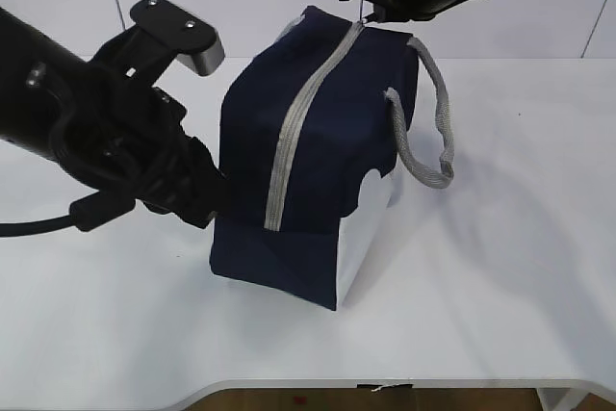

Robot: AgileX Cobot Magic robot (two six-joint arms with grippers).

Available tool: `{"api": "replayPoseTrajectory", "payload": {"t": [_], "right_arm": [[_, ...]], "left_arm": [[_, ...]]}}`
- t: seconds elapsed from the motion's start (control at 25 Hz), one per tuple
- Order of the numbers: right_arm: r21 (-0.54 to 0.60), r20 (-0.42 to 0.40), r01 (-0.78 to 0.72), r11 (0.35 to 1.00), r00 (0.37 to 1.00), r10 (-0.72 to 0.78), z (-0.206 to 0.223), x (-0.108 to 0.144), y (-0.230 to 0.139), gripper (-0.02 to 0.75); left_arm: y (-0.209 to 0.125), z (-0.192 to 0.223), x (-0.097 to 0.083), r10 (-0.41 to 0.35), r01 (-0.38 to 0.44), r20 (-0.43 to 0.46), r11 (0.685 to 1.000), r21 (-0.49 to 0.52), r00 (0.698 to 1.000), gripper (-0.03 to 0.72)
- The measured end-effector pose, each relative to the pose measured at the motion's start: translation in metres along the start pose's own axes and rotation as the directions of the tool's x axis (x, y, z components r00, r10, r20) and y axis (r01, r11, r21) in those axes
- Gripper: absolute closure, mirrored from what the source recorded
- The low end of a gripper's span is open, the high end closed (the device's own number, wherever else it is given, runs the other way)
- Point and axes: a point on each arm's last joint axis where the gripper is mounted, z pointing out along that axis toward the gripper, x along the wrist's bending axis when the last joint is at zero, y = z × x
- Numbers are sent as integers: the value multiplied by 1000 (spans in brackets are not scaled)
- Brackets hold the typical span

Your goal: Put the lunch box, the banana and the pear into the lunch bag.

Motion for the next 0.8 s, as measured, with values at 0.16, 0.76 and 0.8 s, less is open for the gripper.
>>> {"api": "replayPoseTrajectory", "payload": {"t": [0.16, 0.76, 0.8], "right_arm": [[16, -15, -42, 999, 999, 42, -2, 2, 2, 731], [61, -16, -75, 995, 997, 76, -2, 2, -2, 731], [61, -16, -75, 995, 997, 76, -2, 2, -2, 731]], "left_arm": [[11, -9, -2, -1, 1, 24, 1000, 10, 1000, 356], [84, -76, 39, -157, 147, -68, 979, -140, 985, 261], [88, -76, 42, -171, 161, -62, 975, -151, 983, 265]]}}
